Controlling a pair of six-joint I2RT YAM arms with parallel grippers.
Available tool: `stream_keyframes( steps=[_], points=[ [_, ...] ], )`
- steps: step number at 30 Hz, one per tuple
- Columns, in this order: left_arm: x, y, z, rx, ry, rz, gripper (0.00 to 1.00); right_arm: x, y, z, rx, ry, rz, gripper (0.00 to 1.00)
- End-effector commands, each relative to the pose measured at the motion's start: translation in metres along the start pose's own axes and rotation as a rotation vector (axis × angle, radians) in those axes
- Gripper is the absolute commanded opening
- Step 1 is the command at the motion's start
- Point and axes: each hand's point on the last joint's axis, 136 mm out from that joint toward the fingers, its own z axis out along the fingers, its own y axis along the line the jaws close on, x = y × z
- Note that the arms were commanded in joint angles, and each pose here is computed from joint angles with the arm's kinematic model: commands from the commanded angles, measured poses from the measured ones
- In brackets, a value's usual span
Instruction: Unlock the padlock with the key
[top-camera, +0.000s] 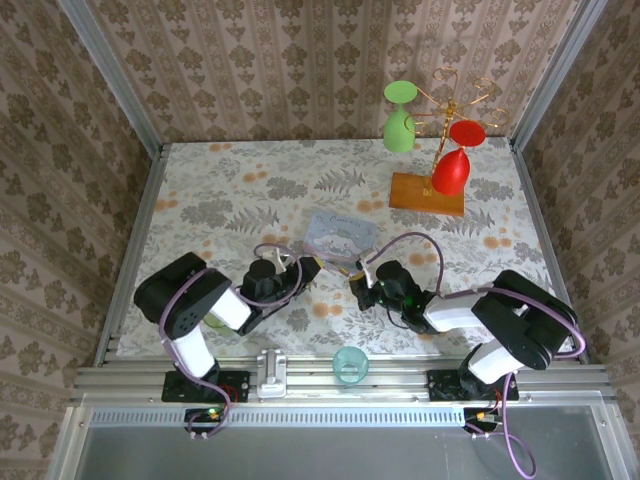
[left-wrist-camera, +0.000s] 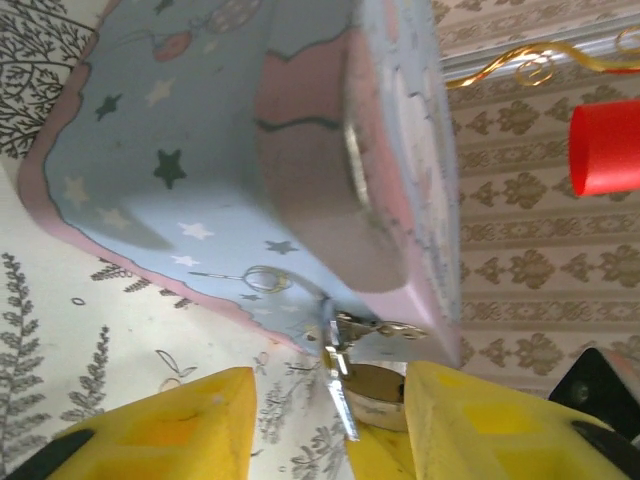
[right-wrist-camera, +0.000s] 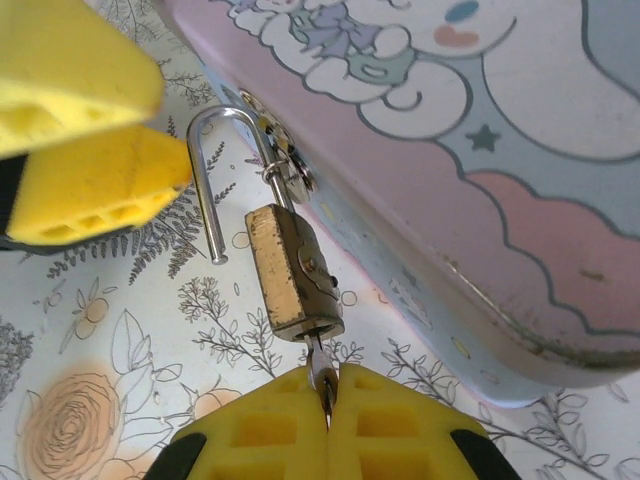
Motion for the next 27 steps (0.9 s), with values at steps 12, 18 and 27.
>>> stream_keyframes(
  steps=[12, 18, 27],
  points=[
    [0.013, 0.016, 0.015, -0.316, 0.156, 0.513, 0.38, 0.034, -0.007, -0.008, 0.024, 0.138, 0.424, 0.0],
    [0.007, 0.004, 0.014, -0.384, 0.168, 0.691, 0.15, 0.044, -0.007, -0.011, 0.033, 0.222, 0.578, 0.0],
    [0.023, 0.012, 0.027, -0.464, 0.285, 0.848, 0.16, 0.057, -0.007, -0.011, -0.006, 0.242, 0.683, 0.0]
  ],
)
